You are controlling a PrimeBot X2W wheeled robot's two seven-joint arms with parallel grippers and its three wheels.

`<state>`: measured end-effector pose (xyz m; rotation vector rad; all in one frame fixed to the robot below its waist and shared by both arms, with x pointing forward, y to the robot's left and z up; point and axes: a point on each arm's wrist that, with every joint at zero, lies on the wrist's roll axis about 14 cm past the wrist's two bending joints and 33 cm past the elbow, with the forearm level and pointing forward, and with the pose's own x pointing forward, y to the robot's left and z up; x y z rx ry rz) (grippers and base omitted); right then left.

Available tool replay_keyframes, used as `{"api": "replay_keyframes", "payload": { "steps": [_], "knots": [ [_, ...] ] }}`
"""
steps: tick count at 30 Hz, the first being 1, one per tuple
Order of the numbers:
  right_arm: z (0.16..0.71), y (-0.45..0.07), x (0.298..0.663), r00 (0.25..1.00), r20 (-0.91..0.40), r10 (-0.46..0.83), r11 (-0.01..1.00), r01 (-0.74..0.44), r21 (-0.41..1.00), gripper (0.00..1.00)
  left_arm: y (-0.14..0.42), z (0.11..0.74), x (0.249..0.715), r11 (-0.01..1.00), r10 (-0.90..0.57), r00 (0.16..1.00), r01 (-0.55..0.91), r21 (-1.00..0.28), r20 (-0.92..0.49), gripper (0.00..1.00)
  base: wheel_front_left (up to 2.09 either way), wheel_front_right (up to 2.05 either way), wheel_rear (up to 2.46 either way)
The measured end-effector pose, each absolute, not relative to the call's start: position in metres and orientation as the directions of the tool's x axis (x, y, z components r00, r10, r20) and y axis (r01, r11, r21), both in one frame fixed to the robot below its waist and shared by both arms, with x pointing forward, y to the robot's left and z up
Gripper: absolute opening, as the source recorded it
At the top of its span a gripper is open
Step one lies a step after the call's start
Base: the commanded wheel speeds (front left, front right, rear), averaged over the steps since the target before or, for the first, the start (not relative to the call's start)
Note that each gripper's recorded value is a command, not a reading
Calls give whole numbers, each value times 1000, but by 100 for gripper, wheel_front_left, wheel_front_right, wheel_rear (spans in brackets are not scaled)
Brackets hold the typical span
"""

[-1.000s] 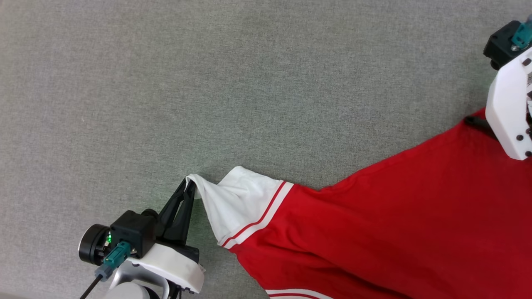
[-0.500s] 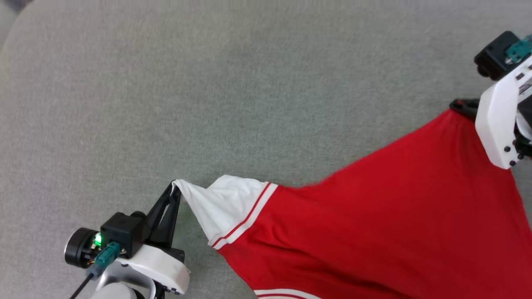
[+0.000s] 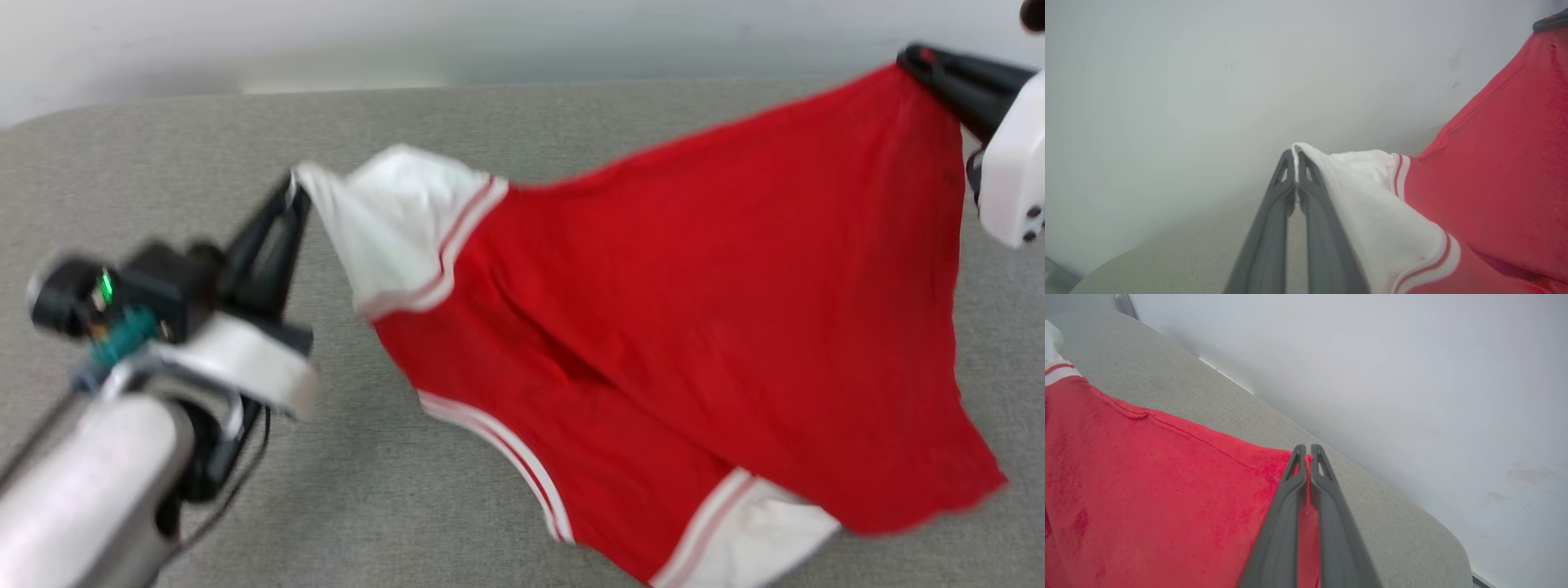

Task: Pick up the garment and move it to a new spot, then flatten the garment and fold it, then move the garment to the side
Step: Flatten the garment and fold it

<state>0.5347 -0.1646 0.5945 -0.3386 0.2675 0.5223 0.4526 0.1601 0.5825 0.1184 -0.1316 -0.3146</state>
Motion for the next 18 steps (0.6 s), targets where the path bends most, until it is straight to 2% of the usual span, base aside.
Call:
{"api": "replay_keyframes", "payload": {
  "steps": [9,18],
  "knots": [
    [660,-160,571,892,-132,433,836,-452,-310,0,141,676,523,913,-395,870,338,227,293,0,0,0,0],
    [702,-157,621,921,-12,388,856,-365,-367,0,122,740,584,892,-439,805,338,299,400,0,0,0,0]
  ]
}}
